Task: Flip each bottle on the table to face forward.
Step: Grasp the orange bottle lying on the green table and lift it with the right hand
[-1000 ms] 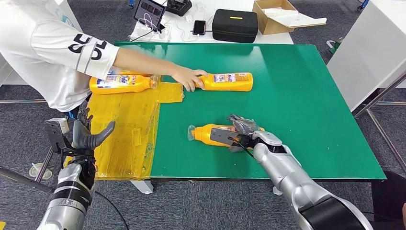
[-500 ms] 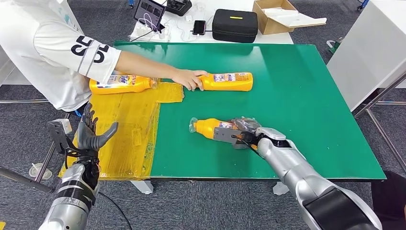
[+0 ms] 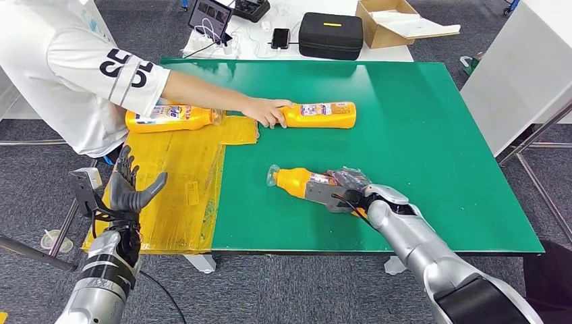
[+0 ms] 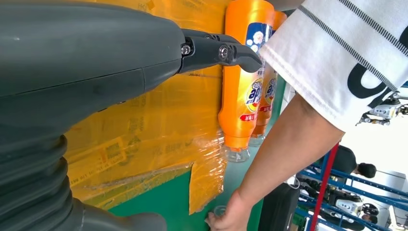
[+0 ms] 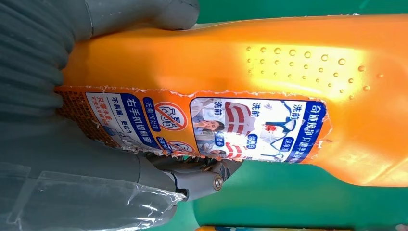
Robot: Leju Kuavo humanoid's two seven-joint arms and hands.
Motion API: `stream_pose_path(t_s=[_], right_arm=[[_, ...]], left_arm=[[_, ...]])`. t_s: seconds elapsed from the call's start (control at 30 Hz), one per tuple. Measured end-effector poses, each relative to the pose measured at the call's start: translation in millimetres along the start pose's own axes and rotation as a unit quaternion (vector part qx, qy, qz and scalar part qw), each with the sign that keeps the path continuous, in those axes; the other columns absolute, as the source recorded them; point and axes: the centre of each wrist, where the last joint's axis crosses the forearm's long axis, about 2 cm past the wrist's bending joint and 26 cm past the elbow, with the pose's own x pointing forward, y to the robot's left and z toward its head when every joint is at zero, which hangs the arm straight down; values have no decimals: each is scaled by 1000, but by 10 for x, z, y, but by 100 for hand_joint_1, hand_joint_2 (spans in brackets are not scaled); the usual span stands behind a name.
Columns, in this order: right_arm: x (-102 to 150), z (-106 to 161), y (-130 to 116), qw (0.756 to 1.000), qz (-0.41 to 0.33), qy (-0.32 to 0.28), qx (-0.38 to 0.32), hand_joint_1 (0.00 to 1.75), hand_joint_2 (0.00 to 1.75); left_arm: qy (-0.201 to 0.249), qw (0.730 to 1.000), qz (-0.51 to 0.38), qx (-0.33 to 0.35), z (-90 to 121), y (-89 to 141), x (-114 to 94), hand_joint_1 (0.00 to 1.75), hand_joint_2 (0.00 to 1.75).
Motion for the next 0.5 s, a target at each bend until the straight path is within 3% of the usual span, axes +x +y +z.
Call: stream_pose_path(t_s=[0.2, 0.3, 0.4, 0.5], right_arm=[[25, 38, 81, 998, -51, -36, -30, 175, 175], [112, 96, 241, 987, -102, -83, -96, 175, 175], [339, 183, 408, 952, -126, -145, -240, 175, 175], [610, 310, 457, 891, -115, -192, -396, 175, 175]], left_arm=[[1, 1000, 2, 1, 3, -6, -3, 0, 175], [9, 1000, 19, 0, 15, -32, -13, 0, 175], [31, 997, 65, -8, 79, -96, -46, 0, 175], [54, 988, 138, -35, 164, -246, -75, 0, 175]])
